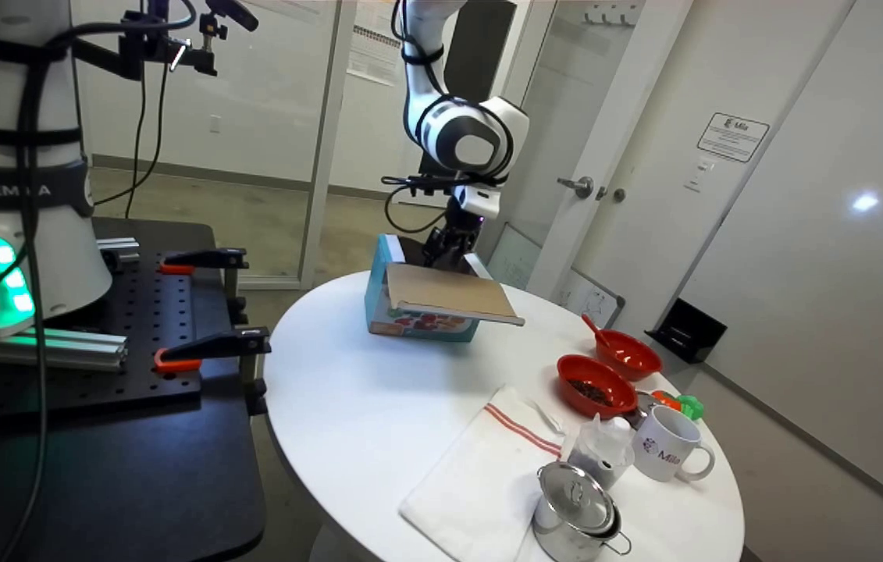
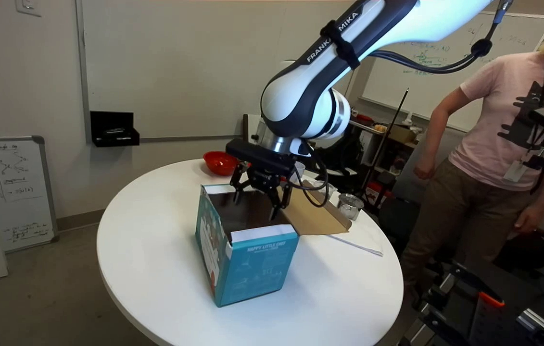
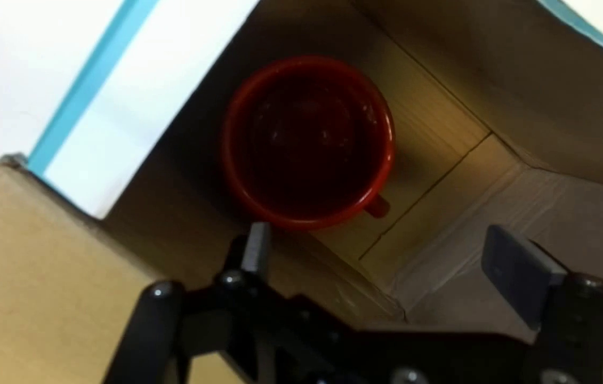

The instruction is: Open the lid of the box then put the red cup in the box

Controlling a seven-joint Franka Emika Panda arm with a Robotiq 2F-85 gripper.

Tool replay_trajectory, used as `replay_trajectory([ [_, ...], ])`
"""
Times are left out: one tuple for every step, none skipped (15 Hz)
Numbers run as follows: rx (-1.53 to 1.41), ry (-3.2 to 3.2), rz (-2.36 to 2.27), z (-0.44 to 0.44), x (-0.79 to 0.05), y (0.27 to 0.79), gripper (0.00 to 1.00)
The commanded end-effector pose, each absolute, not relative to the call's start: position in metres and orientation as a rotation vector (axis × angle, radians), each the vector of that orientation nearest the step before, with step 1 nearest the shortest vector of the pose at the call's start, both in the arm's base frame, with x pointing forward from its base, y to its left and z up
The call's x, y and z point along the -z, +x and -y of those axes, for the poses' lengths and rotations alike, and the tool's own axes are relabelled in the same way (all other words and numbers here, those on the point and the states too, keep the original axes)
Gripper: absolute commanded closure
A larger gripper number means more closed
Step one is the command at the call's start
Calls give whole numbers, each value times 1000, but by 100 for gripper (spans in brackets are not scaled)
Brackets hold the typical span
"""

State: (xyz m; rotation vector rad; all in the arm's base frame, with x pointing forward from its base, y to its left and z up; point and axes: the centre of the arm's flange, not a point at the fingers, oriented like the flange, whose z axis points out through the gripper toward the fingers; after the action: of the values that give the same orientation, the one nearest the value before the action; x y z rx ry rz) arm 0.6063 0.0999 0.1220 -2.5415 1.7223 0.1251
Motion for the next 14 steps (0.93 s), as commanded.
replay_trajectory([
  [-111,-2525,-1715,-84,-168,589,0],
  [-104,-2530,-1720,-81,-177,588,0],
  [-109,-2540,-1714,-77,-188,585,0],
  [-120,-2549,-1705,-74,-197,582,0],
  [-134,-2560,-1695,-71,-208,579,0],
  [-135,-2567,-1685,-68,-218,575,0],
  [-144,-2585,-1670,-65,-228,573,0],
  [-165,-2623,-1646,-58,-238,570,0],
  [-198,-2676,-1613,-52,-246,566,0],
  [-237,-2730,-1569,-44,-255,562,0],
  [-259,-2753,-1548,-34,-265,553,0],
  [-261,-2769,-1534,-25,-274,547,0],
  [-246,-2712,-1593,-43,-249,568,0],
  [-243,-2711,-1594,-37,-256,566,0],
])
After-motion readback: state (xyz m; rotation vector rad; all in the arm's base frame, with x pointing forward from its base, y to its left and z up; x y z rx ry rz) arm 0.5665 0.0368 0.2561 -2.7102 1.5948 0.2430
